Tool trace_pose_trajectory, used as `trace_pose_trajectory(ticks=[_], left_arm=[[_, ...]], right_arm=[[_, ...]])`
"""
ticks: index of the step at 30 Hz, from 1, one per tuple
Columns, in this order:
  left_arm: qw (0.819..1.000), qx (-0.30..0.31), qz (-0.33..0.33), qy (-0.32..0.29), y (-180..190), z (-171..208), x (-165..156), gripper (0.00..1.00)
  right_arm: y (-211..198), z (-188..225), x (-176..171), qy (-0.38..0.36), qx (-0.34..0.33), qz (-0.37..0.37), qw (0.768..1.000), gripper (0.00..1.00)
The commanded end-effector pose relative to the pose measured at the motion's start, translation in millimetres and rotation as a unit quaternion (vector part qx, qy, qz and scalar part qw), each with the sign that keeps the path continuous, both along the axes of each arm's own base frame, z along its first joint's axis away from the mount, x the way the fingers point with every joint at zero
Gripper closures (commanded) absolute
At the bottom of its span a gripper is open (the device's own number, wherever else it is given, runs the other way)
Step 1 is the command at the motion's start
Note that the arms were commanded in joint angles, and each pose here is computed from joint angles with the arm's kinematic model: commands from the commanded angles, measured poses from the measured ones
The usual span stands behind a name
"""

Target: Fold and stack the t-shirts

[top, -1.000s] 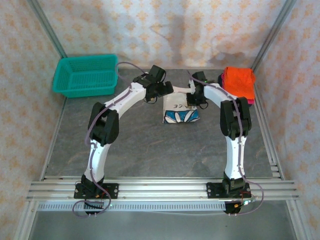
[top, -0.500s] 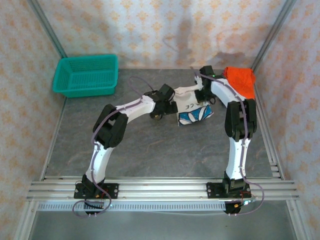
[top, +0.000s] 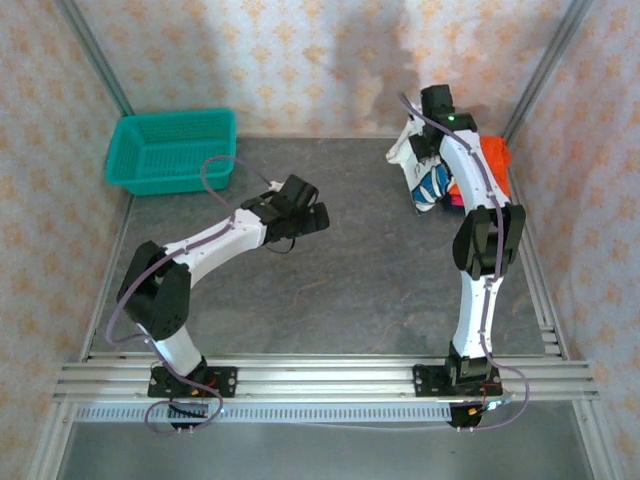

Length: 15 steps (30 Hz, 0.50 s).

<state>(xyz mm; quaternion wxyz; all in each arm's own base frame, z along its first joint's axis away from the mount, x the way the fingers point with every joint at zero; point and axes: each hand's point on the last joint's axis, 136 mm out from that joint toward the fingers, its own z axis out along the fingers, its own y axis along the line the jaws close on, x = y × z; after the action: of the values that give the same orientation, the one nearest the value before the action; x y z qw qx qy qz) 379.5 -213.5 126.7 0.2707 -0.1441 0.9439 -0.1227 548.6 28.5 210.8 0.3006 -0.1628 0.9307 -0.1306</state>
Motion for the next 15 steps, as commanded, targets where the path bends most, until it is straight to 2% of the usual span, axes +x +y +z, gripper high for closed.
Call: trace_pose_trajectory(ticks=[1, 6, 15], left_arm=[[0.999, 0.024, 0.025, -0.005, 17, -4, -4, 0.01], [0.999, 0.023, 0.03, -0.002, 22, -8, -10, 0.01], [0.999, 0.028, 0.025, 0.005, 22, -7, -12, 0.01]], right_arm=[[-18, 24, 6, -0.01, -0.015, 0.005, 1.0, 1.0], [-38, 47, 5, -0.016, 0.003, 0.011, 1.0, 1.0], [-90, 32, 14, -0.013, 0.058, -0.003, 0.998, 1.0]])
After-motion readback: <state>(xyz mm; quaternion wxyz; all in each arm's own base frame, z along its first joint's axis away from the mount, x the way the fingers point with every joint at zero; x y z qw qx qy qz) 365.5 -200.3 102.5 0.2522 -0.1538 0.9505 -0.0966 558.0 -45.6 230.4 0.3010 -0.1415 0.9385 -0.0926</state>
